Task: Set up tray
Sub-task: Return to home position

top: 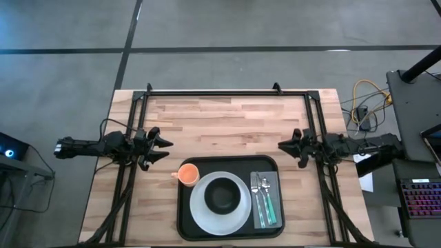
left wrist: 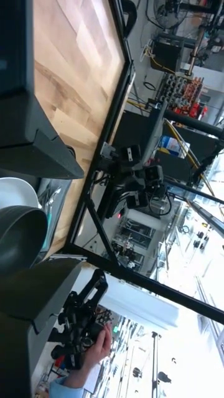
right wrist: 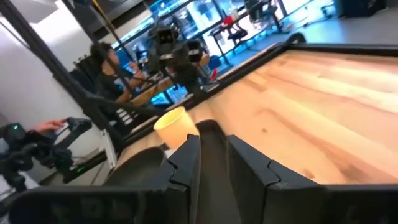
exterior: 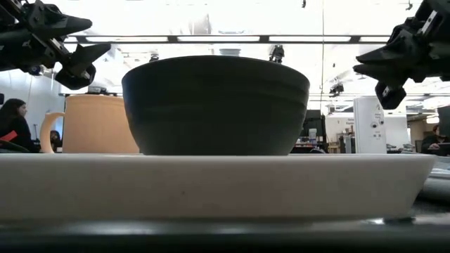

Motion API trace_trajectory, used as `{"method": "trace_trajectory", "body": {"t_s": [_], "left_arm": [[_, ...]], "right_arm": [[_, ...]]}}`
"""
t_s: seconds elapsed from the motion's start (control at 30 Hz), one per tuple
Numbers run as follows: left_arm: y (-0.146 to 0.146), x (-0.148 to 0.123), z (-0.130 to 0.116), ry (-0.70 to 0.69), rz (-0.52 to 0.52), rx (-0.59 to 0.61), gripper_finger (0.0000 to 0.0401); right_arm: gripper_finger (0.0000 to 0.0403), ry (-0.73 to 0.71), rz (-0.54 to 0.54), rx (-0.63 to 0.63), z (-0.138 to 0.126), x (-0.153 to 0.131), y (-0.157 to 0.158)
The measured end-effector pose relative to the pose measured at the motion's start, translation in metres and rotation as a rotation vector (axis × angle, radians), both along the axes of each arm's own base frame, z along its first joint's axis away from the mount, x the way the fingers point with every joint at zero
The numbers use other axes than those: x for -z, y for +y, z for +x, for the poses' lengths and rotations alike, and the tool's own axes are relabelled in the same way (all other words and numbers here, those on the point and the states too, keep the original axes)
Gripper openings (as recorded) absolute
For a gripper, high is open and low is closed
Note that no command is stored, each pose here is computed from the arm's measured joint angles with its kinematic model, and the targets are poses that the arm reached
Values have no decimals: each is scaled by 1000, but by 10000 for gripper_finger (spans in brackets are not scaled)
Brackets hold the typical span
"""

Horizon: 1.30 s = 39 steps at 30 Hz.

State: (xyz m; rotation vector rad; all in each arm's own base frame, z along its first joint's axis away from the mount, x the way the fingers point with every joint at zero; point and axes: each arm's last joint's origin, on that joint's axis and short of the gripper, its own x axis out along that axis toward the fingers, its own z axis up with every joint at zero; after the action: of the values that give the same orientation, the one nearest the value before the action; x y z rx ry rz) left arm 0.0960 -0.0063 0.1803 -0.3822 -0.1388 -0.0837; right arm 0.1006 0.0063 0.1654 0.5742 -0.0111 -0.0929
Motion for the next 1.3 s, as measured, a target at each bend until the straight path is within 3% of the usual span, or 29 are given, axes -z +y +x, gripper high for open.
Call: {"method": "trace_trajectory", "body": {"t_s": [1.3], "left_arm": [[0,0,0,0,0,1,199]], "right_arm": [[68,8,-2,17,1,1,-2]]}}
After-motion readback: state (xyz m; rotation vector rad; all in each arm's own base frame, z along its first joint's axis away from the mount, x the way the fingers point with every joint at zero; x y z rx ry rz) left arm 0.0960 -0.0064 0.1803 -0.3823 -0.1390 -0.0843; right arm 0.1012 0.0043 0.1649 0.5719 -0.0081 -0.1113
